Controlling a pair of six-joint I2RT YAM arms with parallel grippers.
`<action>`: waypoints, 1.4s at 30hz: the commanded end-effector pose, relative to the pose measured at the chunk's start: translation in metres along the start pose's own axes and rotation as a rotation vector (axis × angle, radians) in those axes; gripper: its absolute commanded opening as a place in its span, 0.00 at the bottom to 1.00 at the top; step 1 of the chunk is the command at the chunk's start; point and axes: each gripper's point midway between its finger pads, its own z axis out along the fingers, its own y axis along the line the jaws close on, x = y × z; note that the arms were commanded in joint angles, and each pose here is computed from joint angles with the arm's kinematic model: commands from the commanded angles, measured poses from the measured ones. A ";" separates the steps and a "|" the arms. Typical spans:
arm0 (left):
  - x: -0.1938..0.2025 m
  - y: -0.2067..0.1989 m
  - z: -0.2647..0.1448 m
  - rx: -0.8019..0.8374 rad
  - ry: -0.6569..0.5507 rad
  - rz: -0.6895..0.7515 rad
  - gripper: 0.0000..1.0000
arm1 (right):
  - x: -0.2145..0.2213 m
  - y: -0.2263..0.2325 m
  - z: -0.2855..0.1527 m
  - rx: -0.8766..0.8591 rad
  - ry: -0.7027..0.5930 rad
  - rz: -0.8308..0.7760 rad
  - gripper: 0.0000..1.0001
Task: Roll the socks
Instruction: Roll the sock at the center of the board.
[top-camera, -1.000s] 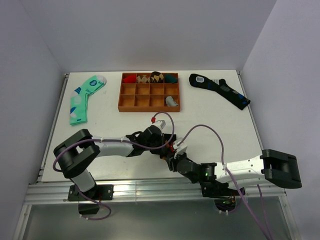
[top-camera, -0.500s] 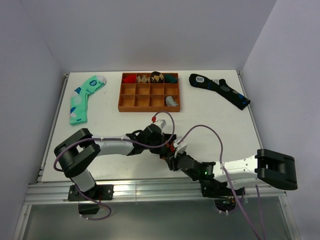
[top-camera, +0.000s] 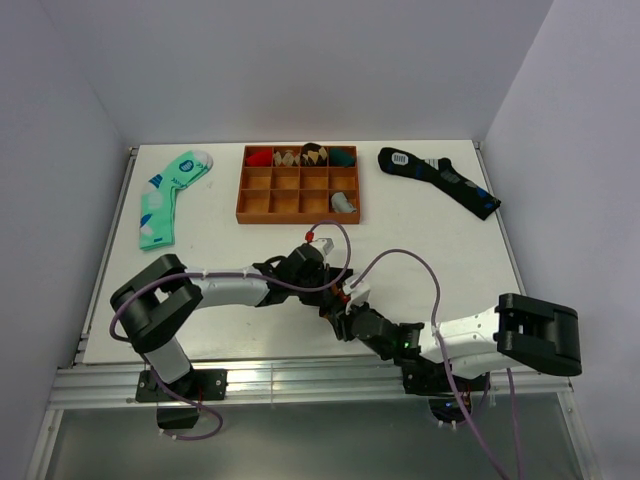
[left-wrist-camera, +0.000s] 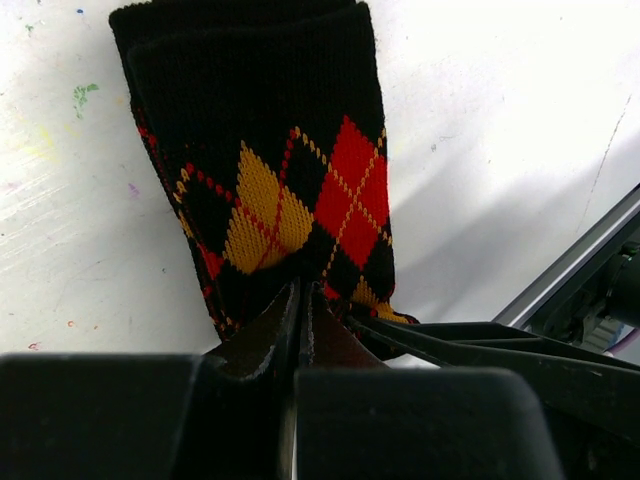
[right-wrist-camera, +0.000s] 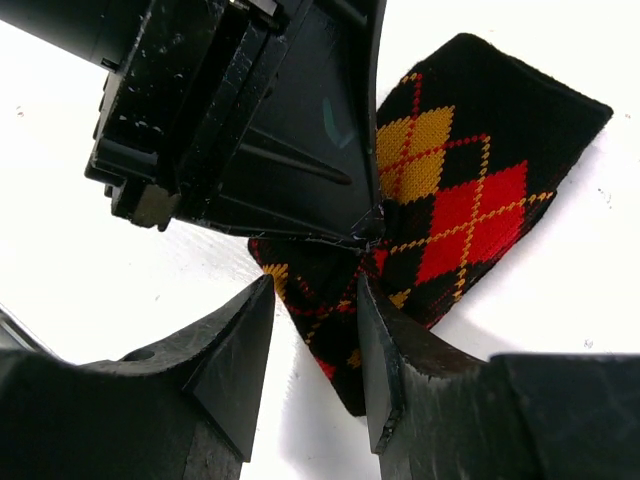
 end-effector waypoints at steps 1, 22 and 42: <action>0.094 0.111 -0.019 -0.382 0.331 0.041 0.00 | -0.003 0.004 0.004 -0.008 -0.011 0.020 0.46; 0.063 0.108 -0.015 -0.386 0.347 0.044 0.00 | 0.018 0.009 0.010 -0.036 0.052 0.007 0.50; 0.053 0.131 -0.026 -0.435 0.357 -0.005 0.00 | 0.041 0.002 0.013 -0.008 0.116 0.019 0.50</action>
